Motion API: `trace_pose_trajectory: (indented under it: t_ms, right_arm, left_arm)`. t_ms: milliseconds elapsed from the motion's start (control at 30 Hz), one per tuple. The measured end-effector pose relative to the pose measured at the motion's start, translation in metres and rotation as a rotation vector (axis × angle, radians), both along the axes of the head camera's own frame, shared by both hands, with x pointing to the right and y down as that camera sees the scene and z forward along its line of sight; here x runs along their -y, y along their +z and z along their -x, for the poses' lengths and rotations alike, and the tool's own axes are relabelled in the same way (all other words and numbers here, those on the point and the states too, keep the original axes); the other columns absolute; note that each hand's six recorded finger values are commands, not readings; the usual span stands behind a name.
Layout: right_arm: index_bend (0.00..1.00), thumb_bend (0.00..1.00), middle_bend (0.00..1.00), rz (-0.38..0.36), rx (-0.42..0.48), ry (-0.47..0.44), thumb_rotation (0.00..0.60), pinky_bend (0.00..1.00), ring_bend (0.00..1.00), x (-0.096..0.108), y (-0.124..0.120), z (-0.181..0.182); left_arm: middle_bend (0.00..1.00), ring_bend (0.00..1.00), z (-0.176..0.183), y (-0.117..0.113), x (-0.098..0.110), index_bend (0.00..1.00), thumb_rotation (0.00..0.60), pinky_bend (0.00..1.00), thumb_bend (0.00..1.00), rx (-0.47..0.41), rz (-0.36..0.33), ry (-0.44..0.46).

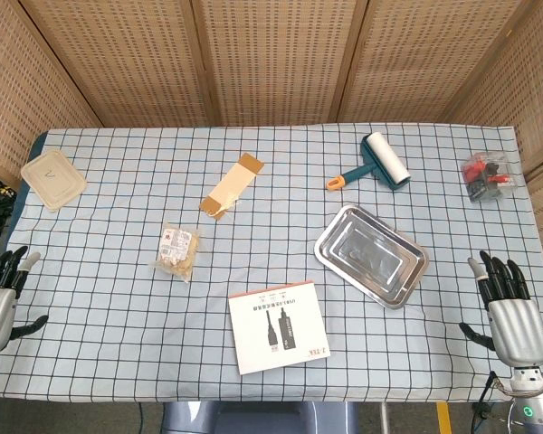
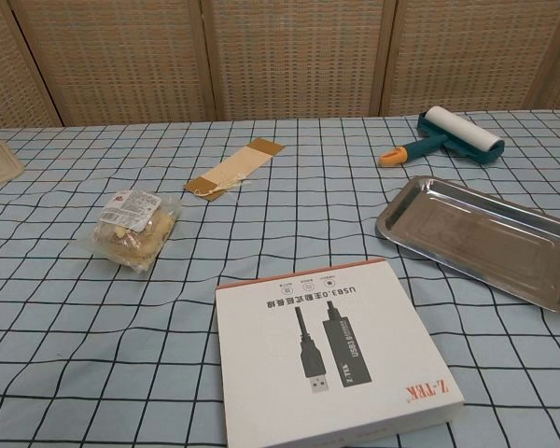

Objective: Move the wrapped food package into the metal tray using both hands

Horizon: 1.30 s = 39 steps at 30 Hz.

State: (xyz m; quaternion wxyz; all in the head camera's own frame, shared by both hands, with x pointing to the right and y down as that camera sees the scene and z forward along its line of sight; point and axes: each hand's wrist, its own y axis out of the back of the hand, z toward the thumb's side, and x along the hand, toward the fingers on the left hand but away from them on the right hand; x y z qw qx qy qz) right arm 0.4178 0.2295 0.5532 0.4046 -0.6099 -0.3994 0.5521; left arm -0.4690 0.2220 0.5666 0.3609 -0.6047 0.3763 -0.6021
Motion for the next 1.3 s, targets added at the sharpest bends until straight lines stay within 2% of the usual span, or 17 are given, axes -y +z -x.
trace_pose_trajectory:
  t_ms: [233,567,1300]
  right_arm:
    - [0.0,0.1,0.0,0.032,-0.01,0.008,0.6,0.0,0.0,-0.002,0.003,-0.001]
    - [0.0,0.11,0.0,0.023,-0.003,0.001,0.6,0.0,0.0,-0.001,0.001,0.001]
    - [0.0,0.11,0.0,0.053,-0.003,-0.003,0.6,0.0,0.0,-0.002,0.003,0.001]
  left_arm:
    - [0.0,0.0,-0.001,0.0,0.0,0.0,0.6,0.0,0.07,0.002,0.001,0.003]
    - [0.0,0.0,-0.003,0.003,0.001,0.0,0.6,0.0,0.07,0.0,0.011,0.011]
    - [0.0,0.0,-0.013,0.007,-0.002,0.0,0.6,0.0,0.08,0.008,0.019,0.037]
